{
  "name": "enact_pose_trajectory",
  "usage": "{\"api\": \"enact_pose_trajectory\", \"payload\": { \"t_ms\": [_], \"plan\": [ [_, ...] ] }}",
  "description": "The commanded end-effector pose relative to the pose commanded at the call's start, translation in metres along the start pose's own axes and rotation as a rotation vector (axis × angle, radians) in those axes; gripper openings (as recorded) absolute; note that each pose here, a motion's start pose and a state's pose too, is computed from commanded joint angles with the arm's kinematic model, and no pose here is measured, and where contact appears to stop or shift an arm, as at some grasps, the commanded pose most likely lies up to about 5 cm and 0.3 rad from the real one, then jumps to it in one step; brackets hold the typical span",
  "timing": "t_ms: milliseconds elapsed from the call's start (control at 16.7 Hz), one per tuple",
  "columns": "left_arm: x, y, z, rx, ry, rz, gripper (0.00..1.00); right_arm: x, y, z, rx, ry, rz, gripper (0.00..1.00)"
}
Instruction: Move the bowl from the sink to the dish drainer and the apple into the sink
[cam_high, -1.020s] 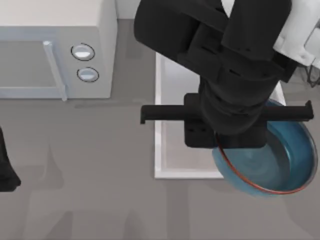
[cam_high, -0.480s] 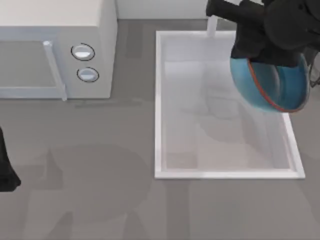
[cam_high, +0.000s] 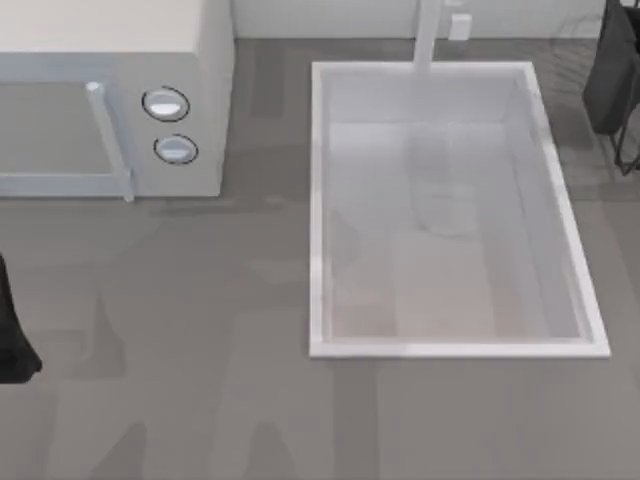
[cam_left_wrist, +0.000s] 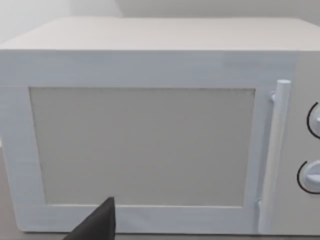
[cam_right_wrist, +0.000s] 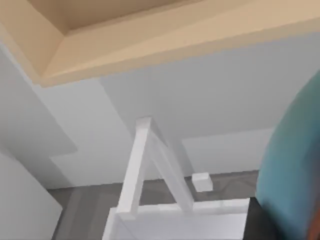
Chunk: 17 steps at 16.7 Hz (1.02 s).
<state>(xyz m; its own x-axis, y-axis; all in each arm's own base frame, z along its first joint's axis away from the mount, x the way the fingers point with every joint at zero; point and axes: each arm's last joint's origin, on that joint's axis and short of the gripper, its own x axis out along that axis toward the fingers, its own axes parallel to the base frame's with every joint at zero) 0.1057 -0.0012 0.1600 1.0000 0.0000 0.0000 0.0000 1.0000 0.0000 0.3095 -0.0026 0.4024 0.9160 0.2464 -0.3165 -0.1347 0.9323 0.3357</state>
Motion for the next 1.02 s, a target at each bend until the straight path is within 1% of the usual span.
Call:
{"api": "enact_pose_trajectory", "payload": {
  "t_ms": [180, 300, 420, 540, 840, 1020],
  "plan": [
    [0.0, 0.0, 0.0, 0.0, 0.0, 0.0, 1.0, -0.029, -0.05, 0.02, -0.154, -0.218, -0.093, 0.0],
    [0.0, 0.0, 0.0, 0.0, 0.0, 0.0, 1.0, -0.046, -0.072, 0.026, -0.242, -0.306, -0.156, 0.0],
    [0.0, 0.0, 0.0, 0.0, 0.0, 0.0, 1.0, -0.056, -0.084, 0.03, -0.297, -0.353, -0.198, 0.0],
    [0.0, 0.0, 0.0, 0.0, 0.0, 0.0, 1.0, -0.059, -0.087, 0.031, -0.313, -0.365, -0.209, 0.0],
    [0.0, 0.0, 0.0, 0.0, 0.0, 0.0, 1.0, -0.057, -0.088, 0.03, -0.309, -0.361, -0.209, 0.0],
    [0.0, 0.0, 0.0, 0.0, 0.0, 0.0, 1.0, -0.038, -0.1, 0.024, -0.306, -0.355, -0.207, 0.0]
  ]
}}
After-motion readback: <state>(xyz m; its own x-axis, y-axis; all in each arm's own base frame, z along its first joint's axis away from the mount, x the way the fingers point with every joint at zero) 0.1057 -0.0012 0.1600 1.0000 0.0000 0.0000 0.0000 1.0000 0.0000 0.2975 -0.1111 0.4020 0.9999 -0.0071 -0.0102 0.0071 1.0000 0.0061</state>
